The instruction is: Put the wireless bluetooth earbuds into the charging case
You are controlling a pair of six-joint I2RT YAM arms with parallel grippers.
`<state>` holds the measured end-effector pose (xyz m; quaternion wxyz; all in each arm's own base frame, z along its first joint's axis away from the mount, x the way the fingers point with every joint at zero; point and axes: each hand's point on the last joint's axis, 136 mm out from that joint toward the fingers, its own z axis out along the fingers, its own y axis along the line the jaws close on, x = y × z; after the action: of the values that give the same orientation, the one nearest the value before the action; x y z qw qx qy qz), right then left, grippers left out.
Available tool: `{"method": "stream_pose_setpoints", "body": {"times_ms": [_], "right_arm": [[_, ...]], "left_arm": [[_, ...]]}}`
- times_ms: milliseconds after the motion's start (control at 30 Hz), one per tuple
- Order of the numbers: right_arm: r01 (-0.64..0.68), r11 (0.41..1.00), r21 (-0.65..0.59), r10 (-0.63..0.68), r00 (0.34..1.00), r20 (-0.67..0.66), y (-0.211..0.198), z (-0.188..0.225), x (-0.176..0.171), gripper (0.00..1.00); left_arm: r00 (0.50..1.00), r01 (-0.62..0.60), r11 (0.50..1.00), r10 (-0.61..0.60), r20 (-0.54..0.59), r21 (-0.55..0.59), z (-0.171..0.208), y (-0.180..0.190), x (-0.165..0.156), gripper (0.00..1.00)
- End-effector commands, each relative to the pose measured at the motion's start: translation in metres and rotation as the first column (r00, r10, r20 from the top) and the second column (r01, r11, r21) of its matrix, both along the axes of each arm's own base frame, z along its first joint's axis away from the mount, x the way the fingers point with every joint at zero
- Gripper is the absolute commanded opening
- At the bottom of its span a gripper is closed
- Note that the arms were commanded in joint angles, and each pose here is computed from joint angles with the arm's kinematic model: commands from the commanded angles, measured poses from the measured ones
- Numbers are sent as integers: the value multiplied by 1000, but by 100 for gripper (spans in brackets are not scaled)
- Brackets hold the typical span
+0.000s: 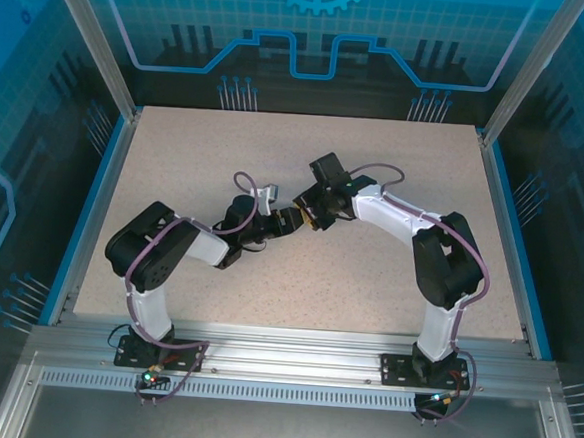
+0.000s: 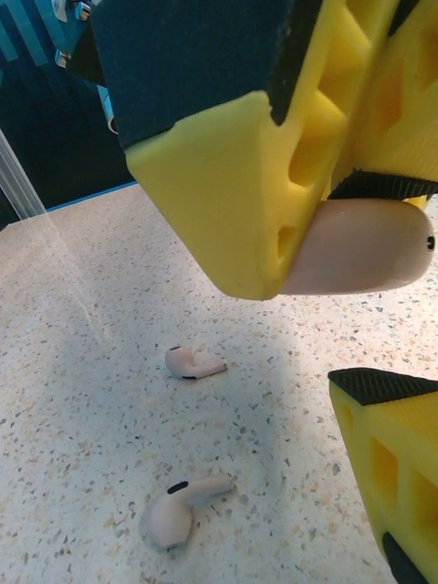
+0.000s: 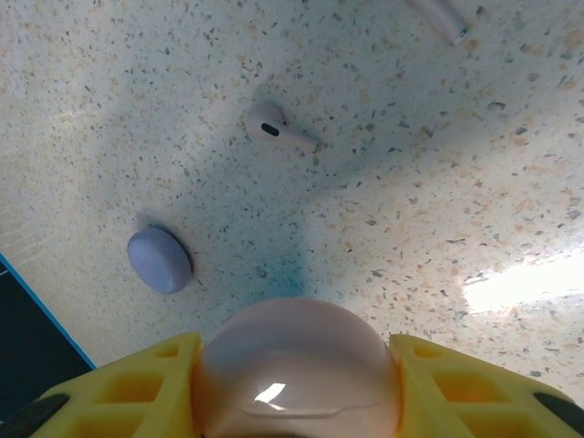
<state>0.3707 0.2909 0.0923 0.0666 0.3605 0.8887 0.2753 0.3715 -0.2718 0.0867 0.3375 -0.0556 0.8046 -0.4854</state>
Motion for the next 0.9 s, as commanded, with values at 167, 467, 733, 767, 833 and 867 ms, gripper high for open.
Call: {"method": "stream_pose_setpoints", "body": {"times_ms": [167, 467, 733, 767, 833, 867], "right_arm": [[-10, 999, 43, 9, 1000, 11, 10, 13, -5, 42], [-3, 998, 56, 3, 1000, 3, 10, 11, -8, 42], [0, 998, 57, 0, 1000, 2, 10, 12, -8, 42], [1, 998, 59, -2, 1000, 2, 10, 13, -8, 42], [2, 998, 60, -2, 1000, 8, 9, 15, -8, 42], [4, 998, 62, -5, 1000, 12, 9, 16, -7, 44]], "left_arm": [[997, -58, 998, 60, 52, -36, 15, -1, 15, 46], [987, -142, 987, 147, 62, -74, 20, 8, 22, 34], [980, -182, 978, 189, 67, -98, 25, 11, 27, 20], [980, -182, 978, 189, 69, -99, 26, 11, 26, 18], [980, -181, 979, 188, 68, -98, 27, 10, 26, 15], [980, -179, 979, 186, 66, -97, 27, 10, 25, 13]]}}
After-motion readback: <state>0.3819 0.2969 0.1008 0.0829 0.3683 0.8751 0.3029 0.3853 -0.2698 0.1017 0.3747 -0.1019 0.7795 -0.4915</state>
